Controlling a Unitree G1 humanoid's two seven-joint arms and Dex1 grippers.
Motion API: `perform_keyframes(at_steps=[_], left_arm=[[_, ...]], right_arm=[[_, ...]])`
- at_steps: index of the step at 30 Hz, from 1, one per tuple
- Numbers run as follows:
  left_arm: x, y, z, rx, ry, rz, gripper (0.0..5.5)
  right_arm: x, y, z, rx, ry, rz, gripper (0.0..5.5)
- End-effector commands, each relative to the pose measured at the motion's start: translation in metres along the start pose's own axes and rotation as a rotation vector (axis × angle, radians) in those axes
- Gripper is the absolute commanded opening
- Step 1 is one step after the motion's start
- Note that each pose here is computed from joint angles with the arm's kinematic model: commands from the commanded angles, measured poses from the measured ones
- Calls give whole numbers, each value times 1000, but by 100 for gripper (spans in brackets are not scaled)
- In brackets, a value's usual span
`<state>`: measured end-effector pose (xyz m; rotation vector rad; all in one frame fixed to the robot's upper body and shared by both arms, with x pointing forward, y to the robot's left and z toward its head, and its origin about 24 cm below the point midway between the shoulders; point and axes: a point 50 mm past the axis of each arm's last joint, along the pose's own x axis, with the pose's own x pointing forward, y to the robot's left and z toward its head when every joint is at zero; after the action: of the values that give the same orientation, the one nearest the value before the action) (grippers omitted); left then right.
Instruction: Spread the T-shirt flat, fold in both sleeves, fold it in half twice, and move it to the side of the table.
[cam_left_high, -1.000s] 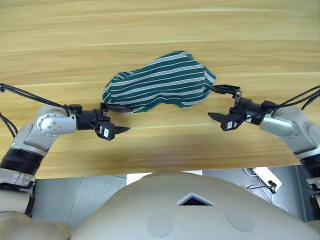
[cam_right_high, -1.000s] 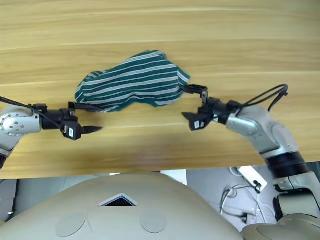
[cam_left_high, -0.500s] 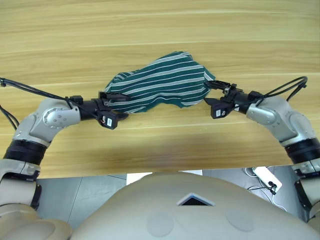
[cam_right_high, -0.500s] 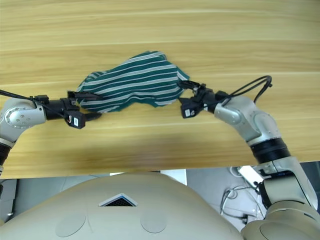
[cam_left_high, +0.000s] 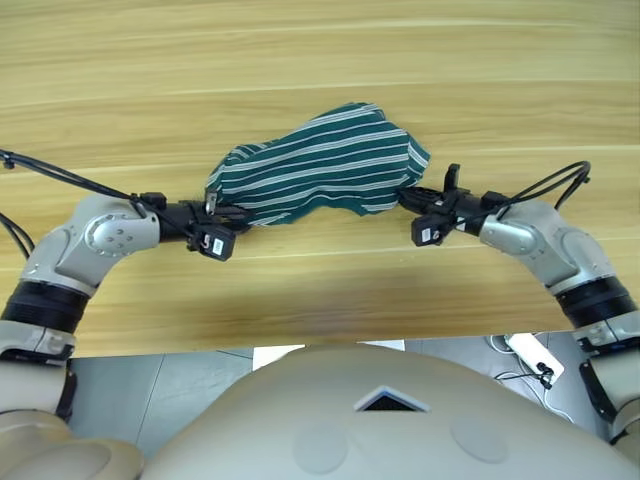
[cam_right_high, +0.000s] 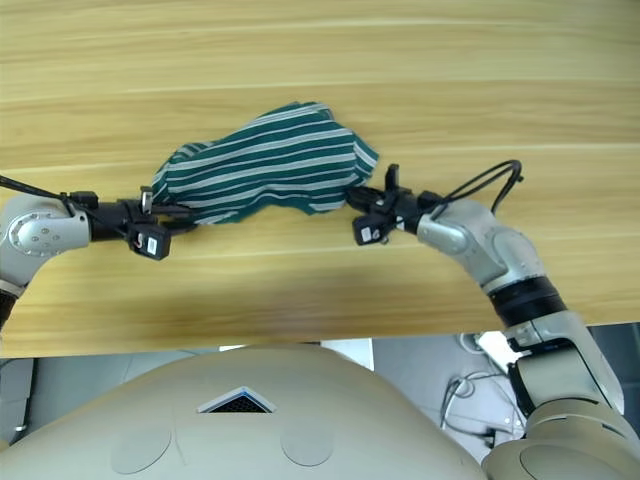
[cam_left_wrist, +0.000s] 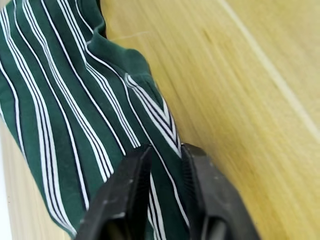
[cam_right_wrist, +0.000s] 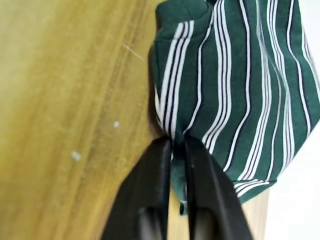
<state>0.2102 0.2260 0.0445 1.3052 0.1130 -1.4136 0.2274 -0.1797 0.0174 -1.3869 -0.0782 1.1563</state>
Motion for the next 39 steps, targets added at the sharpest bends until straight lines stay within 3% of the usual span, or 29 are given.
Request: perform_keyframes(at_steps=[1, 3, 9, 12, 15, 19, 23, 25, 27, 28, 29, 31, 34, 36, 38, 39], left_arm=[[-2, -1, -2, -12, 26, -33, 45], [-2, 0, -1, -21, 17, -26, 7], [-3, 8, 9, -37, -46, 27, 1], [-17, 40, 17, -16, -125, 232, 1], [-69, 89, 15, 49, -153, 569, 1], [-121, 105, 40, 108, -303, 721, 1], [-143, 70, 98, 128, -662, 572, 1], [-155, 52, 122, 146, -840, 505, 1], [-163, 39, 127, 143, -916, 462, 1], [-161, 34, 122, 119, -876, 438, 1], [-153, 33, 110, 91, -749, 426, 1], [-94, 37, 20, -79, -299, 387, 1], [-80, 30, -12, -100, 90, 83, 1], [-70, 53, -41, -64, 267, -37, 1], [-77, 136, -62, -71, 405, 88, 1], [-99, 197, -56, -62, 462, 368, 1]], right_arm=[[3, 19, -1, 28, 22, 83, 0], [2, 19, -1, 30, 21, 78, 0], [-4, 12, 1, 35, 3, 31, 0], [-17, -4, 5, 43, -38, -52, 0], [-57, -49, 16, 28, -132, -283, 0], [-144, -99, 50, 6, -347, -602, 0], [-215, -97, 88, -6, -635, -747, 0], [-236, -88, 105, -18, -759, -748, 0], [-250, -84, 108, 19, -841, -718, 0], [-253, -83, 102, 67, -876, -682, 0], [-246, -84, 90, 109, -834, -629, 0], [-204, -82, 35, 228, -510, -395, 0], [-148, -79, -48, 254, 9, -15, 0], [-121, -98, -79, 200, 230, 168, 0], [-100, -187, -111, 36, 621, 9, 0], [-110, -266, -101, -80, 767, -370, 0]])
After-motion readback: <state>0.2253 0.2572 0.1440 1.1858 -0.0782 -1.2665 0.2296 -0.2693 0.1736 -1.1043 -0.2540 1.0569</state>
